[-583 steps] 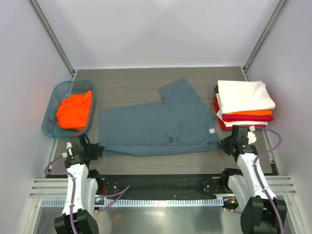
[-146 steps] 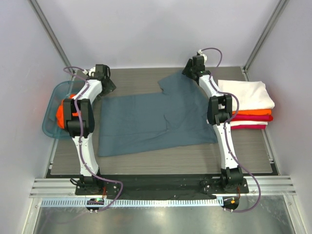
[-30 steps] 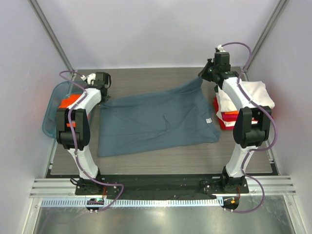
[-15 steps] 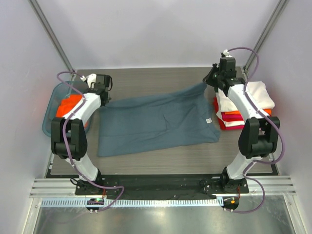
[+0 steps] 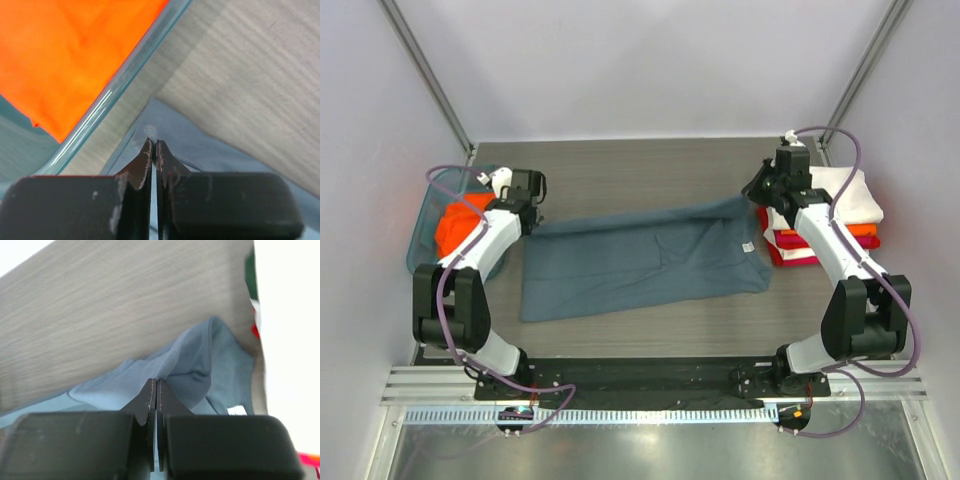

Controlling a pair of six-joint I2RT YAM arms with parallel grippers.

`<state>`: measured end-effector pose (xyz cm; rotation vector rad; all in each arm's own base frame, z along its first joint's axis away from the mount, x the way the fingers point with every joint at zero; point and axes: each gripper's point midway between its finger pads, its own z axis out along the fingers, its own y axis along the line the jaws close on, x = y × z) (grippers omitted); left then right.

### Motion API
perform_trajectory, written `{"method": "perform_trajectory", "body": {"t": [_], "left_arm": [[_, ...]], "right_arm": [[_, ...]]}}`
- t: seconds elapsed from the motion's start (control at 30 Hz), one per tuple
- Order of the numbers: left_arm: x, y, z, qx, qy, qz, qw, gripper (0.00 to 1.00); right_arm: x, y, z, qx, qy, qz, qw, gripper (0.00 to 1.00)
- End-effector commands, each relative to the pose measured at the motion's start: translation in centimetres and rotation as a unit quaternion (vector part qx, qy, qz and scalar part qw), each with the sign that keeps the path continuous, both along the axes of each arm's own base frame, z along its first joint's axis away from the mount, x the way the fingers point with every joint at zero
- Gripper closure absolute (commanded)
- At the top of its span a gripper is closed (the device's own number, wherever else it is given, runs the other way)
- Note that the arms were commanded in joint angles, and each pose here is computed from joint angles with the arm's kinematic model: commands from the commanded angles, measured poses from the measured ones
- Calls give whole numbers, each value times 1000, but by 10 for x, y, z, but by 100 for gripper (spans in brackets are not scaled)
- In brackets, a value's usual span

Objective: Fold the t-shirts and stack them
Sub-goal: Fold the tshirt

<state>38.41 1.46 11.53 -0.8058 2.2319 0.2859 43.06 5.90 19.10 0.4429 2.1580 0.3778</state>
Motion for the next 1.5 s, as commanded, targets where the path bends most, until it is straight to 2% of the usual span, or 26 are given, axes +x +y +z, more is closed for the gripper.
{"method": "perform_trajectory", "body": {"t": [0.0, 0.23, 0.5, 0.77, 0.87, 0.9, 0.93, 1.0, 1.03, 1.13, 1.3, 1.37, 1.4, 1.47], "left_arm": [[-8, 7, 13, 10, -25, 19, 999, 100], [-25, 0, -5, -13, -11, 13, 1000, 100], [-41, -4, -22, -30, 3, 13, 999, 100], [-62, -9, -28, -42, -9, 22, 999, 100], [-70, -11, -34, -49, -4, 23, 999, 96], [-71, -11, -33, -52, -8, 24, 998, 92], [-74, -11, -34, -55, -7, 29, 998, 82], [-79, -9, -30, -55, -13, 36, 998, 74], [-80, -8, -27, -54, -18, 39, 998, 68], [-82, -3, -7, -50, -44, 44, 997, 61], [-79, -11, 13, -64, -58, 17, 996, 60], [-71, -31, 13, -103, -53, -18, 993, 60], [-68, -39, 13, -118, -51, -31, 991, 60], [-58, -69, 16, -150, -55, -78, 984, 60]], "right_arm": [[-15, -9, 11, -4, -25, -23, 999, 99], [-51, -22, -12, -5, -14, -61, 998, 99], [-85, -15, -51, 19, 16, -56, 998, 98], [-112, -12, -64, 52, -8, -71, 996, 96], [-124, -1, -70, 82, -16, -56, 995, 85], [-132, 0, -73, 90, -24, -56, 994, 77], [-133, 1, -70, 98, -34, -59, 993, 64], [-140, 0, -66, 102, -56, -63, 991, 55], [-141, 0, -64, 103, -64, -65, 990, 55], [-141, -1, -55, 92, -81, -55, 991, 53], [-120, 15, -48, 76, -57, -4, 996, 53], [-111, 27, -64, 66, -18, 24, 997, 53], [-101, 33, -54, 63, -23, 35, 997, 52], [-93, 47, -68, 52, 5, 54, 997, 52]]}}
